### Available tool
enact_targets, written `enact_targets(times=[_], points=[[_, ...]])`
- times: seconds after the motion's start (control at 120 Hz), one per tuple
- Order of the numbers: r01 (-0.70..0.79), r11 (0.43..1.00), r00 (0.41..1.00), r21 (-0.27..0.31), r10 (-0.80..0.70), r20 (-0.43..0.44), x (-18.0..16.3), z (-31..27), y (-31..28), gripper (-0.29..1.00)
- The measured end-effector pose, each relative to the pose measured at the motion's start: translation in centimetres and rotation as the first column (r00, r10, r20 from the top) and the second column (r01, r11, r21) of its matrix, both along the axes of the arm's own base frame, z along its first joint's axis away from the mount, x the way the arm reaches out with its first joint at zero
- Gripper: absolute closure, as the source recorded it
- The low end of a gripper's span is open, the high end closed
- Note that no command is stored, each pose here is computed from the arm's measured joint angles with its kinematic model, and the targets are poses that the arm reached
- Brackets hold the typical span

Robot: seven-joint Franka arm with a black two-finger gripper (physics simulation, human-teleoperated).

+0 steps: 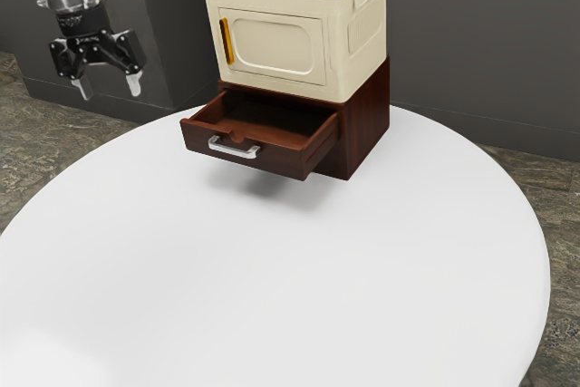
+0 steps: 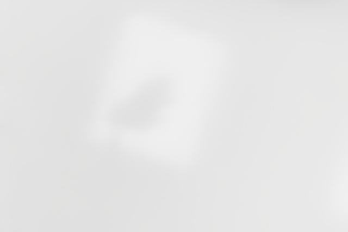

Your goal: Push the drawer handle with one arm to close the drawer

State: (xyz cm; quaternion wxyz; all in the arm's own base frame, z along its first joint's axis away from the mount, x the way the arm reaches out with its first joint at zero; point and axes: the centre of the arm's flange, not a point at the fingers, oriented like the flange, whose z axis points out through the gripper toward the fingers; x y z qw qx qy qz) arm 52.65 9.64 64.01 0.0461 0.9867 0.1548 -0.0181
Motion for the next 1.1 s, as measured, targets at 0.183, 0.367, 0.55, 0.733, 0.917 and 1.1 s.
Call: enact_targets(times=[0.183,0.367,0.55,0.733,0.917,1.1], points=[[0.093,0.995,0.995,0.038,-0.091,-0.048,-5.4,-2.9,-4.0,0.00],[0.081,0.995,0.992,0.054,-0.075,-0.100,-15.4,-11.5,-2.1,0.06],[0.127,0.987,0.989,0.102,-0.117,-0.095,-11.6,-16.3,-0.1,0.35],[0.199,0.971,0.980,0.132,-0.197,-0.030,-6.6,-16.9,-1.3,0.55],[0.228,0.965,0.972,0.127,-0.234,0.029,-3.0,-17.0,-2.0,0.63],[0.262,0.957,0.960,0.125,-0.272,0.072,-0.2,-16.9,-3.2,0.66]])
